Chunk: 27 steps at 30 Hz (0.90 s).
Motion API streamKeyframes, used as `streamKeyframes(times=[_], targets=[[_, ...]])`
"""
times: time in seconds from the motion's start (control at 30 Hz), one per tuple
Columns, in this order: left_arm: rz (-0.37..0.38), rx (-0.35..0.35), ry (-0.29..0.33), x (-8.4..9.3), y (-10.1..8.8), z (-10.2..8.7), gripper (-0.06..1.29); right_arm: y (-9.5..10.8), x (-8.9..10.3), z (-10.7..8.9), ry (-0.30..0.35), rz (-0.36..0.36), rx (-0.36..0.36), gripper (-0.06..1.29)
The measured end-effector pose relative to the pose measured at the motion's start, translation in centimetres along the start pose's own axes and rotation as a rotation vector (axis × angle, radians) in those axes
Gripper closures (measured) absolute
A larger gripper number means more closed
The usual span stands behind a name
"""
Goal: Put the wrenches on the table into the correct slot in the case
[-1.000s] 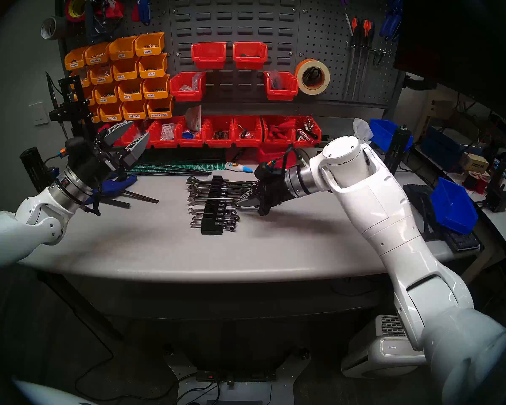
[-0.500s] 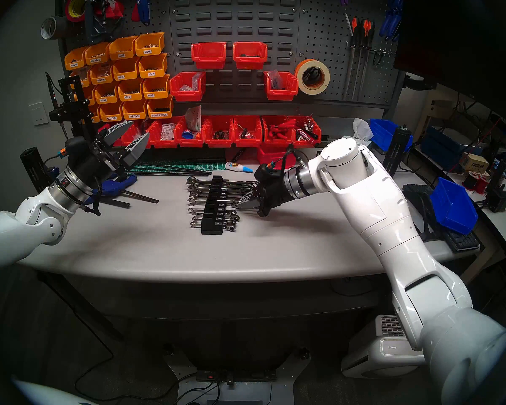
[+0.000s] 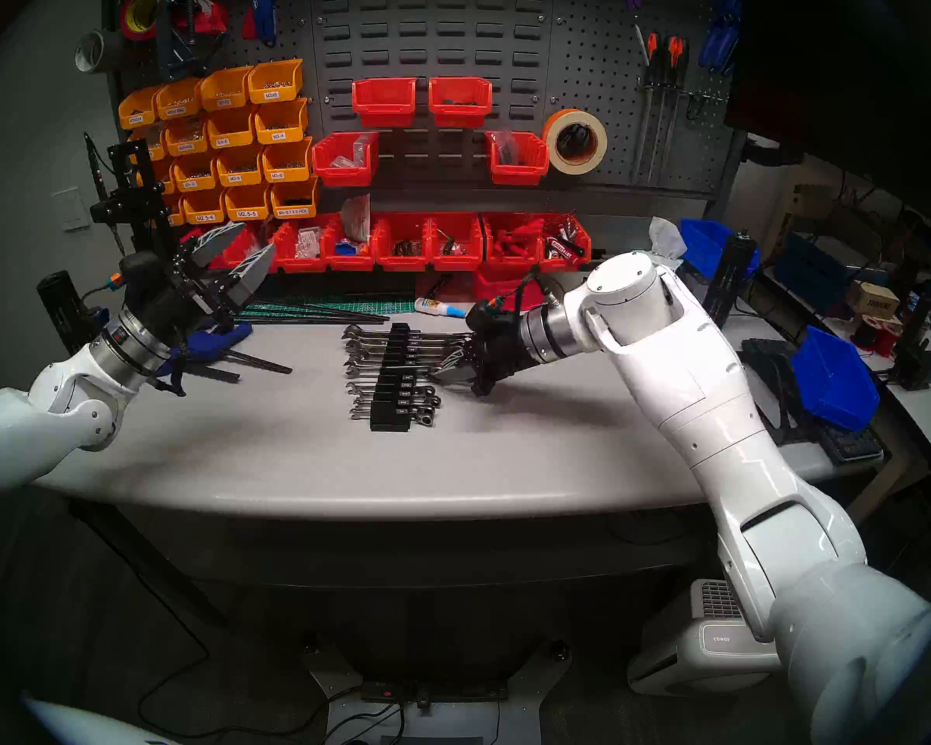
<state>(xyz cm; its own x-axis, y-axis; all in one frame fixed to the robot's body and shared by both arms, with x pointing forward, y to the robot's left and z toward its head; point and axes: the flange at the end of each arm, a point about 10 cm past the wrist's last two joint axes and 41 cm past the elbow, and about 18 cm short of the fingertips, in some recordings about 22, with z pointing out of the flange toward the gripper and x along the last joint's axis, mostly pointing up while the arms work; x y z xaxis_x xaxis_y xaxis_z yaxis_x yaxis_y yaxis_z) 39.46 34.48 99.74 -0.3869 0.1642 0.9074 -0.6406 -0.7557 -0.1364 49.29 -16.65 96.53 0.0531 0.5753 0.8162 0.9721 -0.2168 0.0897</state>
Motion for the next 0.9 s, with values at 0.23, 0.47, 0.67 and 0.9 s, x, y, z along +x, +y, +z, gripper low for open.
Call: streamKeyframes(times=[0.23, 0.47, 0.67, 0.9], targets=[[0.0, 0.0, 0.0, 0.0, 0.0, 0.0, 0.02, 0.0, 0.2, -0.1, -0.003, 0.013, 0.005, 1.18], [0.0, 0.0, 0.0, 0.0, 0.0, 0.0, 0.01, -0.2, 0.3, -0.1, -0.008, 0.024, 0.017, 1.01], [0.0, 0.0, 0.0, 0.0, 0.0, 0.0, 0.01, -0.2, 0.4, -0.3, -0.009, 0.025, 0.017, 0.89], [0.0, 0.0, 0.0, 0.0, 0.0, 0.0, 0.02, 0.3, 1.4, -1.3, 0.032, 0.011, -0.036, 0.92]])
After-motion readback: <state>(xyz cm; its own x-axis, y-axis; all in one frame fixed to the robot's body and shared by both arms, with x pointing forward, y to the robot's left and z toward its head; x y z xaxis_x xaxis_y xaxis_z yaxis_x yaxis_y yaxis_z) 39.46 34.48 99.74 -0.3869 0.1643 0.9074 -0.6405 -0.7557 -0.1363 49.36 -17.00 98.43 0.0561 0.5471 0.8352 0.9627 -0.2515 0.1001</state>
